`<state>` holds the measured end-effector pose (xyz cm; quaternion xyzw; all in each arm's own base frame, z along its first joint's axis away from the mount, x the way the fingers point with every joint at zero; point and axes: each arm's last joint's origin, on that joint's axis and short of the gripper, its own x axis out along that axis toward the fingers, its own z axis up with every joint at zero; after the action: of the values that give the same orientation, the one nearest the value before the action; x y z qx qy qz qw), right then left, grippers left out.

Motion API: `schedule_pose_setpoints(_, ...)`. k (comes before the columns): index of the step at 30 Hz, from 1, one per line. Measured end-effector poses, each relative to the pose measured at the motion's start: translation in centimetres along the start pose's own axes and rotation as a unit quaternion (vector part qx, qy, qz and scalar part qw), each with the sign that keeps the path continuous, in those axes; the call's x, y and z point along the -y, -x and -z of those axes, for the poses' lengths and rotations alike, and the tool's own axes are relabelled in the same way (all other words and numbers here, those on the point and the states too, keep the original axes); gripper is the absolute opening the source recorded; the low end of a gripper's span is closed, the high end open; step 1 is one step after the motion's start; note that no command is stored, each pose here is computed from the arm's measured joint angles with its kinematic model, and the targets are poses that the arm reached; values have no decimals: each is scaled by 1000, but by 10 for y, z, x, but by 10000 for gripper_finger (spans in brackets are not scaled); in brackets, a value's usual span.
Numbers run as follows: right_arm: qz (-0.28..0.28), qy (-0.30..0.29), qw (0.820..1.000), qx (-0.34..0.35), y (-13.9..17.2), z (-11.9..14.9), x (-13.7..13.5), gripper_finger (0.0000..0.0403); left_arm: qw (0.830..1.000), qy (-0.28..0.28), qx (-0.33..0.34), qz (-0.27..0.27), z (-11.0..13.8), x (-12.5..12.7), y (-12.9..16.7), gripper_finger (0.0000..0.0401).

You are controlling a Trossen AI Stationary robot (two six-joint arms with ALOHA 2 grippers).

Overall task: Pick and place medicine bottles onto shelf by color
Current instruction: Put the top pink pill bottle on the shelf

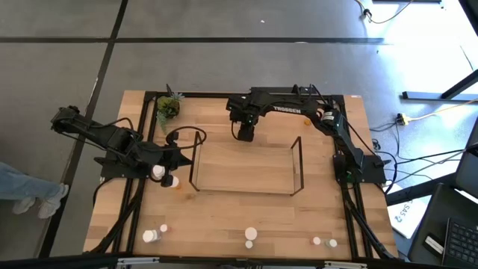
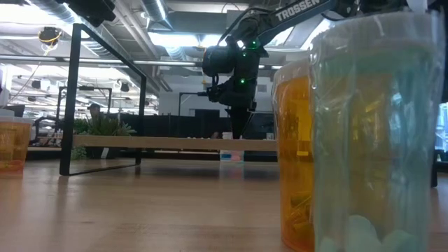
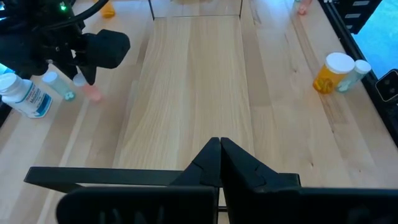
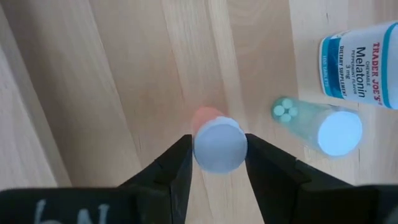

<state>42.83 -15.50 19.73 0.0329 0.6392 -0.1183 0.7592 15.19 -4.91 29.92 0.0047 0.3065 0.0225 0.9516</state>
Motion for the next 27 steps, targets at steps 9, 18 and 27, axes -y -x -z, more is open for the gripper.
schedule_pose_setpoints(9,-1,0,1000,0,0,0,0,148,1000,0,0,0,0,0,0,0)
schedule_pose_setpoints(18,0,15,1000,0,0,0,0,148,1000,0,0,0,0,0,0,0)
schedule_pose_setpoints(27,-1,22,1000,2,0,0,0,138,1000,0,0,0,0,0,0,0)
